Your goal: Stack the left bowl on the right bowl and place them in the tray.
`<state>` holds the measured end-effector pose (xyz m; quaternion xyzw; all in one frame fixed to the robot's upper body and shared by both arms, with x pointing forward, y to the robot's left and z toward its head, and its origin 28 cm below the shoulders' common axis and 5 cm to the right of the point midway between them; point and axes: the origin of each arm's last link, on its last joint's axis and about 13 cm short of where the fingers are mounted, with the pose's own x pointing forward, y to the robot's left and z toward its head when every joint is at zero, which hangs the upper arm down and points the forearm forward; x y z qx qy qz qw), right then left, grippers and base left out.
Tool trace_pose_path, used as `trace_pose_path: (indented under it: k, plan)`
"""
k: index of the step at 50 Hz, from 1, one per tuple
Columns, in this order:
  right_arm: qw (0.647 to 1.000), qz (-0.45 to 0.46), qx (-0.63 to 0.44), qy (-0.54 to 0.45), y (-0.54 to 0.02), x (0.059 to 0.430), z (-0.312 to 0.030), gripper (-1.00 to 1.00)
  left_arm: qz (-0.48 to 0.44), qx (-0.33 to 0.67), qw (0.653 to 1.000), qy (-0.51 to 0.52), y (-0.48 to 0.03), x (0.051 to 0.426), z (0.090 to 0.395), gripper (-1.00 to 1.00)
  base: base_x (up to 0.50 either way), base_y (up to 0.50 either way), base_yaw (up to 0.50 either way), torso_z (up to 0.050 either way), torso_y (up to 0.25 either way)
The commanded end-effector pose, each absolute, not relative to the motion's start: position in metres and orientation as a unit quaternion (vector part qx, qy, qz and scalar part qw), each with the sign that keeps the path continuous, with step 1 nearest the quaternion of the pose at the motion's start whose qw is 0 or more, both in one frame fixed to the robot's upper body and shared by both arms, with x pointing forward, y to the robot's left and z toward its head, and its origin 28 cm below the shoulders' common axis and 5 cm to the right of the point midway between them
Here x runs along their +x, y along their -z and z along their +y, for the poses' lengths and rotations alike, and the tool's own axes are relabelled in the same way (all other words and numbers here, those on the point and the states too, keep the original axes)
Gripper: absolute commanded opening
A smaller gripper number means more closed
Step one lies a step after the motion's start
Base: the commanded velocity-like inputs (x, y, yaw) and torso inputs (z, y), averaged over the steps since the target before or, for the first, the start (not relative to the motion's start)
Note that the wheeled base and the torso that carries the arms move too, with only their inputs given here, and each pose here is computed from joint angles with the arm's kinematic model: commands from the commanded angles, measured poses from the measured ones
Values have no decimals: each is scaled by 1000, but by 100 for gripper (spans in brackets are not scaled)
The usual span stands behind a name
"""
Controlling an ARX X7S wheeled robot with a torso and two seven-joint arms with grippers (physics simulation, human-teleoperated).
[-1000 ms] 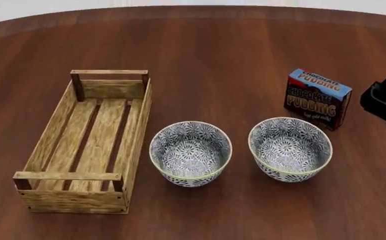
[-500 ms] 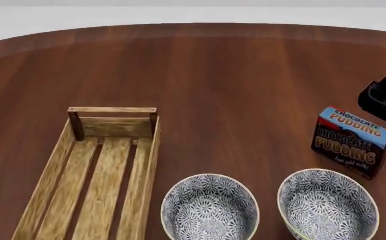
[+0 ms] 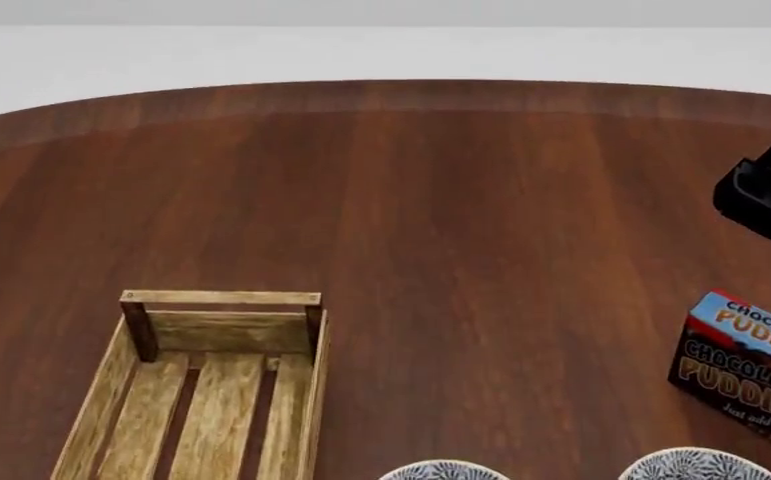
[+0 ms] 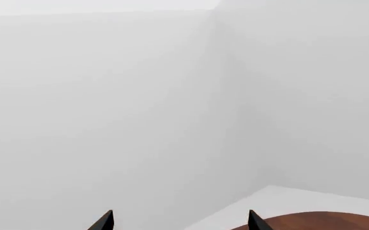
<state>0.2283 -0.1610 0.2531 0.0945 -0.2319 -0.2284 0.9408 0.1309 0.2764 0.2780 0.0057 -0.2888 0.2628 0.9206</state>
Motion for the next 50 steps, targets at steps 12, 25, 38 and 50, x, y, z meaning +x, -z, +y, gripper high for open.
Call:
trace_pose_path:
  k: [12, 25, 38, 50]
  plan:
    - [940, -237, 96, 225, -253, 227, -161, 100, -296, 28, 913, -279, -281, 127, 277, 100, 0, 0, 0, 0, -157]
    - [941, -237, 96, 220, -252, 227, -159, 100, -300, 29, 909, -288, -282, 123, 280, 100, -1, 0, 0, 0, -230]
    - [941, -238, 97, 219, -252, 226, -160, 100, -310, 23, 905, -290, -282, 121, 281, 100, -1, 0, 0, 0, -198]
    - [954, -232, 76, 171, -260, 224, -160, 100, -323, 24, 896, -305, -289, 115, 291, 100, 0, 0, 0, 0, 0]
